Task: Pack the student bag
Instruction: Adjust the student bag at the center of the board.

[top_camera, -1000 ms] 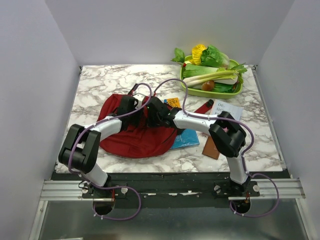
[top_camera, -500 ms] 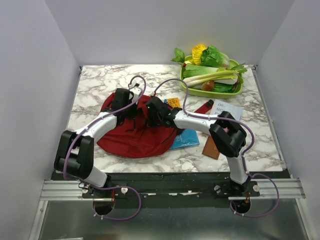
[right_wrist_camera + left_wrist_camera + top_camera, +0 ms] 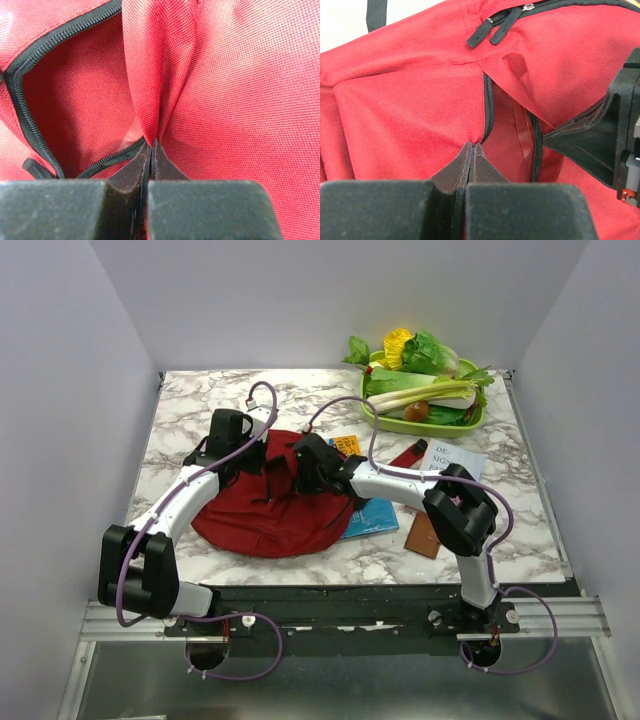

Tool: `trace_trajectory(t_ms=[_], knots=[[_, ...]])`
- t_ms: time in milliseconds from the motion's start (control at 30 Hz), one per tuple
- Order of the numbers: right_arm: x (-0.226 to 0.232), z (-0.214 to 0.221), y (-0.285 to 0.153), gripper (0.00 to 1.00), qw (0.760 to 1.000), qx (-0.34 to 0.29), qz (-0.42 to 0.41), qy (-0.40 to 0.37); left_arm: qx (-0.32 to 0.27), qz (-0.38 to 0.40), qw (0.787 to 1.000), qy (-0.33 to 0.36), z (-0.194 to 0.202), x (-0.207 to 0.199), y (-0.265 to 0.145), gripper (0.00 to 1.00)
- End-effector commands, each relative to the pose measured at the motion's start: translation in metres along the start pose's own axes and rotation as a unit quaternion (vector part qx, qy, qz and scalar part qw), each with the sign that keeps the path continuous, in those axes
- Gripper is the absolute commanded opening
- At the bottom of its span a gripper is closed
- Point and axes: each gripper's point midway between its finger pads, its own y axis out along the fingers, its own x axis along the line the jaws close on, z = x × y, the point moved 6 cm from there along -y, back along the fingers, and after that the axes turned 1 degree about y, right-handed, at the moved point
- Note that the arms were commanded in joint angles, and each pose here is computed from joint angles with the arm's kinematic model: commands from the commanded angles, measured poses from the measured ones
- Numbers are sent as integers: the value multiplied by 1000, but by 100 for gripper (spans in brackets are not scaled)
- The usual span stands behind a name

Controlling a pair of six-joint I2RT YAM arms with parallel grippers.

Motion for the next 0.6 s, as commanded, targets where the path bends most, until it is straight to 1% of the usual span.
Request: trace_trajectory(t_ms=[0,33,67,100,167,200,267,300,367,467,500,533,567], knots=[[-8,-1,-15,18,1000,-1,5,-16,4,34,999,-6,6,-5,-6,0],[-9,-1,-17,25,1000,-3,5,-18,3,34,999,-7,5,-5,-6,0],[-7,-7,-24,35,1000,-14,-2,-18,1,37,999,-5,4,-5,-7,0],[-8,-8,-27,49,1000,-16,-5,-19,1,37,999,-4,5,-5,-7,0],[-12,-10,-37,57,999,-25,-8,-17,0,37,999,-4,4,-5,-8,0],[-15,-12,-41,65,999,-31,-6,-16,-3,38,999,-1,3,-5,-8,0],[-27,-10,-46,67,1000,-30,3,-9,-5,38,999,-1,2,-5,-9,0],[-27,-15,-57,68,999,-41,-1,-3,-6,39,999,-1,0,-5,-9,0],[-46,-11,-65,69,999,-40,13,14,-10,40,999,1,-2,-6,-12,0],[-68,-16,-92,74,996,-59,26,53,-18,41,999,5,-7,-6,-16,0],[-88,-3,-95,77,995,-56,59,63,-21,42,999,7,-9,-7,-18,0],[-96,-10,-113,79,991,-77,71,88,-21,42,999,8,-9,-7,-18,0],[-114,2,-120,81,987,-61,113,97,-24,42,999,9,-11,-7,-19,0]])
